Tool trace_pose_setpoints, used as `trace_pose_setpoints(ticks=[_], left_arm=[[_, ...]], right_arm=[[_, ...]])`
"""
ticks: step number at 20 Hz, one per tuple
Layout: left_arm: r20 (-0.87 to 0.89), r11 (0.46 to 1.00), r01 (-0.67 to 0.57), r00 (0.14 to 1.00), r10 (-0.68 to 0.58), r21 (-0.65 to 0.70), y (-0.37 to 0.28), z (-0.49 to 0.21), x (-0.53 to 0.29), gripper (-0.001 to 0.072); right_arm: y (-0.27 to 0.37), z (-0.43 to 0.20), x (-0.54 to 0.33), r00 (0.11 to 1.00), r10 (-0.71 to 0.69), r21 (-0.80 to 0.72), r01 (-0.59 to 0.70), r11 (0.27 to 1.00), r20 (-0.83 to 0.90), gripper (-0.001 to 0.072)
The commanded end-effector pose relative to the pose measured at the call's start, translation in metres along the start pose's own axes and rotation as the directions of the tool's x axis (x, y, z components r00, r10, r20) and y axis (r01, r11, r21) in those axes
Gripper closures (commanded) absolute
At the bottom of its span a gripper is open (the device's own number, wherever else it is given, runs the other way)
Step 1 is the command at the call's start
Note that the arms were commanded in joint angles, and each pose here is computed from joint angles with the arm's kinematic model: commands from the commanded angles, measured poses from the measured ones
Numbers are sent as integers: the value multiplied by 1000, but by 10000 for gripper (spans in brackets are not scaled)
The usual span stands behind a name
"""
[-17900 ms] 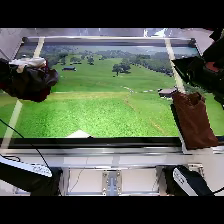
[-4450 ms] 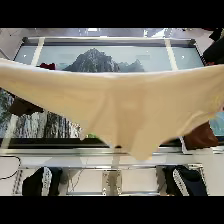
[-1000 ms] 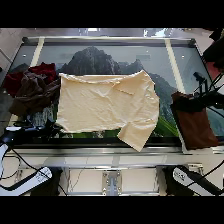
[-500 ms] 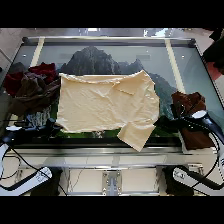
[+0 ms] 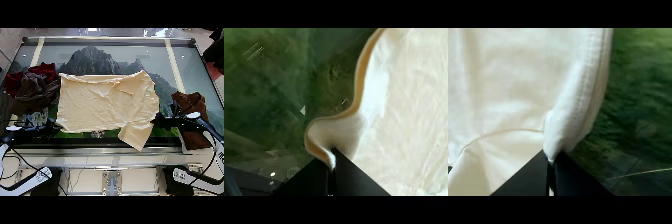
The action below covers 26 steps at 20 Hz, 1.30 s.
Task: Fold the shirts.
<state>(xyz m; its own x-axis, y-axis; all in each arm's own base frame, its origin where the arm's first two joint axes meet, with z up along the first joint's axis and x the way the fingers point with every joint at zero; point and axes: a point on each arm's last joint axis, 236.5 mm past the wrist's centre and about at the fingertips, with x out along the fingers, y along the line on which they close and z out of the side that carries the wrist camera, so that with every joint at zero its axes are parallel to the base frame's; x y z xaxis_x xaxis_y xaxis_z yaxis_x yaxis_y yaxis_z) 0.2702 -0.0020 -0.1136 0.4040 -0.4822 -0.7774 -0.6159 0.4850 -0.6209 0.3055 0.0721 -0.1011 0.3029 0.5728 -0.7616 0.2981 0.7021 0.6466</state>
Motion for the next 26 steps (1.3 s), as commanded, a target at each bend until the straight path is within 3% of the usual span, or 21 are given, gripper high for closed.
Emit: trace_pose_setpoints(ticks=[1, 4, 7, 10, 12, 14, 16, 18, 20, 21, 24, 26], left_arm=[[26, 995, 91, 995, -92, 38, -29, 9, -9, 695], [101, 943, 228, 961, -258, 243, -102, 29, -63, 695], [320, 854, 192, 869, -377, 484, -173, 54, -166, 695], [550, 760, 12, 683, -481, 649, -232, 48, -295, 695], [612, 679, -129, 576, -542, 722, -273, 19, -361, 695], [608, 559, -280, 546, -576, 781, -312, -21, -401, 696], [665, 462, -480, 495, -559, 746, -331, -47, -438, 697], [714, 439, -573, 455, -532, 692, -336, -62, -467, 697], [722, 372, -632, 492, -486, 680, -334, -60, -462, 698], [740, 369, -647, 519, -428, 667, -328, -48, -450, 698], [778, 306, -717, 599, -189, 626, -316, 5, -388, 697], [755, 287, -709, 651, -85, 644, -323, 41, -332, 697]], right_arm=[[32, 3, -8, 996, 90, -59, -90, 994, -5, 695], [95, 5, -57, 981, 194, -244, -192, 951, -17, 695], [174, -10, -140, 959, 283, -501, -227, 835, 37, 696], [251, -42, -243, 898, 372, -723, -95, 684, 234, 695], [300, -72, -316, 795, 473, -810, 37, 586, 379, 696], [339, -100, -384, 661, 567, -839, 187, 511, 492, 696], [357, -114, -436, 560, 579, -802, 348, 485, 593, 696], [358, -111, -467, 497, 546, -738, 449, 503, 674, 698], [345, -89, -464, 517, 472, -699, 485, 525, 714, 698], [334, -72, -447, 578, 412, -699, 464, 544, 704, 698], [301, -20, -373, 795, 267, -732, 295, 614, 544, 697], [288, 17, -322, 876, 252, -727, 149, 670, 412, 696]])
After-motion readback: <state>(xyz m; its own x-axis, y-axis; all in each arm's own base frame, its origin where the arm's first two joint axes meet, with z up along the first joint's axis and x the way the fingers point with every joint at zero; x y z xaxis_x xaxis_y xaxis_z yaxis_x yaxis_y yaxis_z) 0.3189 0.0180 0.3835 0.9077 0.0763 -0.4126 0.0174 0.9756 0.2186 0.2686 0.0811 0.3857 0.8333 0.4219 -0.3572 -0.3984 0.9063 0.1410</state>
